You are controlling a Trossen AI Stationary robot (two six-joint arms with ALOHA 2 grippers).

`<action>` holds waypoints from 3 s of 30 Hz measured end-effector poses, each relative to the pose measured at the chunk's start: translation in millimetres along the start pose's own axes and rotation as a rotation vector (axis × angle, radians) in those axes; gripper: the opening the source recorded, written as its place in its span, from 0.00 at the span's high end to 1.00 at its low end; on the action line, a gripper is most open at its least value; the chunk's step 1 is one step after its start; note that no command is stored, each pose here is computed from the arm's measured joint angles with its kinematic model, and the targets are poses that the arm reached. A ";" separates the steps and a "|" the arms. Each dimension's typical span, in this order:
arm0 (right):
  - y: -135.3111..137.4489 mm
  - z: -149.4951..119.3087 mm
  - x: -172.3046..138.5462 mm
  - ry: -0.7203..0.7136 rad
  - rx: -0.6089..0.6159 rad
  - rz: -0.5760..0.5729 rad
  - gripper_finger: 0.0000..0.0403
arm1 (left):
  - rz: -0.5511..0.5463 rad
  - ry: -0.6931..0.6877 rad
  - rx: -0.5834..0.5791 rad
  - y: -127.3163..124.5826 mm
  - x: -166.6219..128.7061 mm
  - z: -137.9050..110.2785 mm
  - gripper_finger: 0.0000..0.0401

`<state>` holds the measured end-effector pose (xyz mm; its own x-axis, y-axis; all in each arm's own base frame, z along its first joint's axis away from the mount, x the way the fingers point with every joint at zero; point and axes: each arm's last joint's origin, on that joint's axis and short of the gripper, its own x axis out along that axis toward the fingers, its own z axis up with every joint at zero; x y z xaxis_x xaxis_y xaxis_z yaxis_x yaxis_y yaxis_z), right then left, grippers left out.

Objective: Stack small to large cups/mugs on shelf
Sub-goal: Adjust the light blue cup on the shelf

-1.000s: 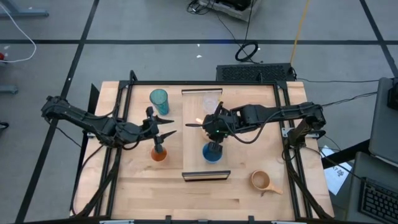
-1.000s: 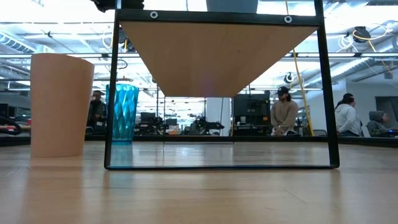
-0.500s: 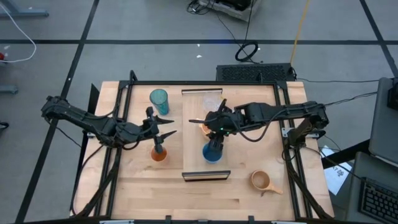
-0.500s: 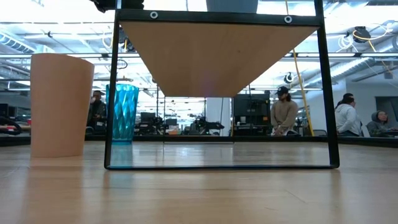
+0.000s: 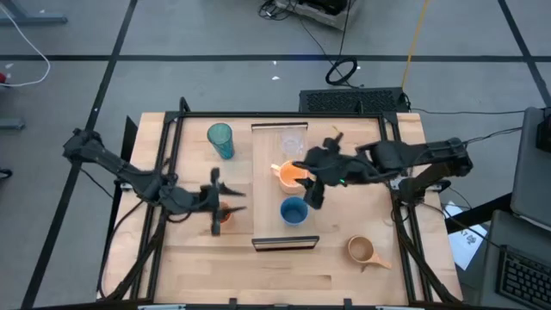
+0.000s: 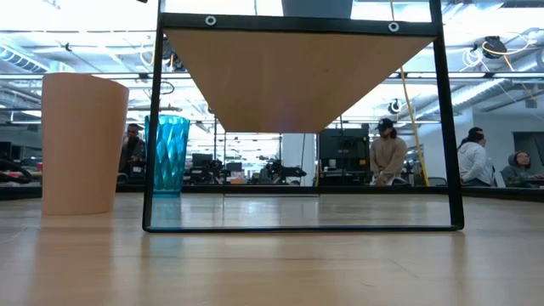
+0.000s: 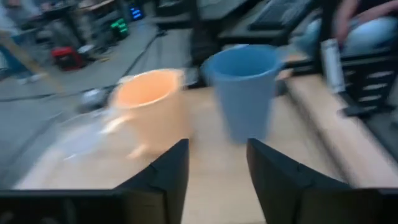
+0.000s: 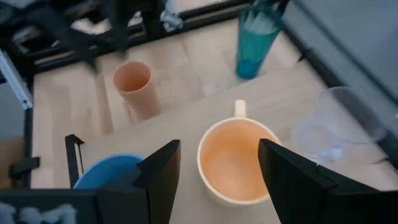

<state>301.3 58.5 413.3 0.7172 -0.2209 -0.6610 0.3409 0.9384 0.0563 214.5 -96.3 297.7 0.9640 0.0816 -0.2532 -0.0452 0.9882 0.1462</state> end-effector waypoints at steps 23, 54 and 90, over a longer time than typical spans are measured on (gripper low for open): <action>50.9 -90.4 -24.5 -0.096 -0.093 -0.190 0.53 | -0.010 -0.035 -0.110 -42.4 64.2 -27.4 0.91; 21.3 -209.5 18.0 -0.363 -0.111 0.071 0.74 | -0.023 -0.028 -0.175 -26.3 98.4 -36.6 0.91; 38.3 -205.8 40.4 -0.384 -0.072 0.150 0.74 | 0.112 0.194 -0.021 -36.6 73.5 -0.7 0.91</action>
<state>218.2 140.3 234.8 0.9348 -0.1511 -0.3213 0.1822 0.9808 0.0690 286.9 -126.3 273.0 0.8841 0.2120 -0.4163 -0.1563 0.9740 0.1642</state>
